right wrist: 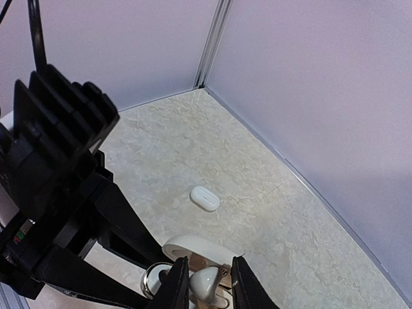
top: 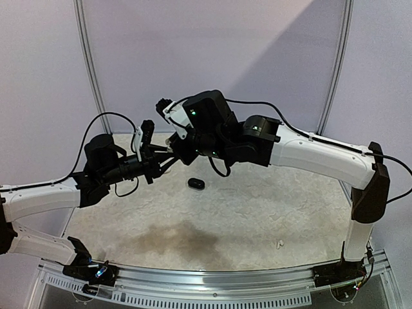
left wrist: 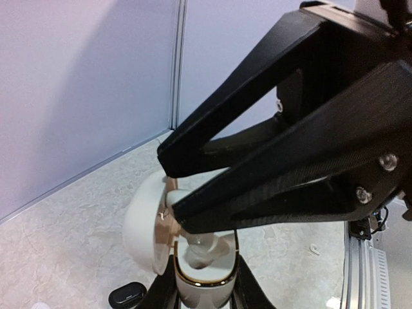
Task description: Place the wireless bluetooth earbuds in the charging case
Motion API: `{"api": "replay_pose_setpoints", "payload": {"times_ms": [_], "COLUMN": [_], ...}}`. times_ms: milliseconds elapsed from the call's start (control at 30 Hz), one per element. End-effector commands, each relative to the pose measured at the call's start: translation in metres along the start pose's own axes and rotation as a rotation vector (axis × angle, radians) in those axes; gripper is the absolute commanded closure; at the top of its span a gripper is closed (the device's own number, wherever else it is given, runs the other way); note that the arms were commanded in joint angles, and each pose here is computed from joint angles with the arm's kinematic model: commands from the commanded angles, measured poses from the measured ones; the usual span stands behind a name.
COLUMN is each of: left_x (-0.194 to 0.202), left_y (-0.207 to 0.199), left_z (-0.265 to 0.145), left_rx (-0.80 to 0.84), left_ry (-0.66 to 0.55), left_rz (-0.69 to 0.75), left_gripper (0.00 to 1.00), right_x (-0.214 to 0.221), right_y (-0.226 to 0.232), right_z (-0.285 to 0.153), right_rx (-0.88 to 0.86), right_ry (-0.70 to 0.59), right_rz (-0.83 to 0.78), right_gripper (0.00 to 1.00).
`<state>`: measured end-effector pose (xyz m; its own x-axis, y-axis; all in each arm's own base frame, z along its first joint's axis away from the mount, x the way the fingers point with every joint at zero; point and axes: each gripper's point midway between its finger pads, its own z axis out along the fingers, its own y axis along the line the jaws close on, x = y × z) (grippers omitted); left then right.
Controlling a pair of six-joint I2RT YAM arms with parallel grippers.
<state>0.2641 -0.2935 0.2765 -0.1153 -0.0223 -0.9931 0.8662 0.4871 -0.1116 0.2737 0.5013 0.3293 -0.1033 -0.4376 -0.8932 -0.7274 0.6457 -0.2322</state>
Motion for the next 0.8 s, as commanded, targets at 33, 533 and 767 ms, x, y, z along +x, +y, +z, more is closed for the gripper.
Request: {"api": "replay_pose_setpoints", "payload": {"times_ms": [33, 533, 767], "left_x": [-0.02, -0.021, -0.024], "left_y": [0.002, 0.0, -0.005], "left_z": [0.001, 0.001, 0.0], "left_rx": [-0.006, 0.005, 0.033], "left_ry": [-0.049, -0.053, -0.068], "left_rz": [0.028, 0.03, 0.02], "left_gripper": [1.0, 1.0, 1.0], "right_x": [0.011, 0.009, 0.014], "right_y": [0.001, -0.001, -0.002], "right_z": [0.002, -0.006, -0.009], "right_rx": [0.019, 0.009, -0.023], "right_ry": [0.048, 0.031, 0.031], "right_rz": [-0.037, -0.032, -0.023], "right_gripper": [0.78, 0.87, 0.92]}}
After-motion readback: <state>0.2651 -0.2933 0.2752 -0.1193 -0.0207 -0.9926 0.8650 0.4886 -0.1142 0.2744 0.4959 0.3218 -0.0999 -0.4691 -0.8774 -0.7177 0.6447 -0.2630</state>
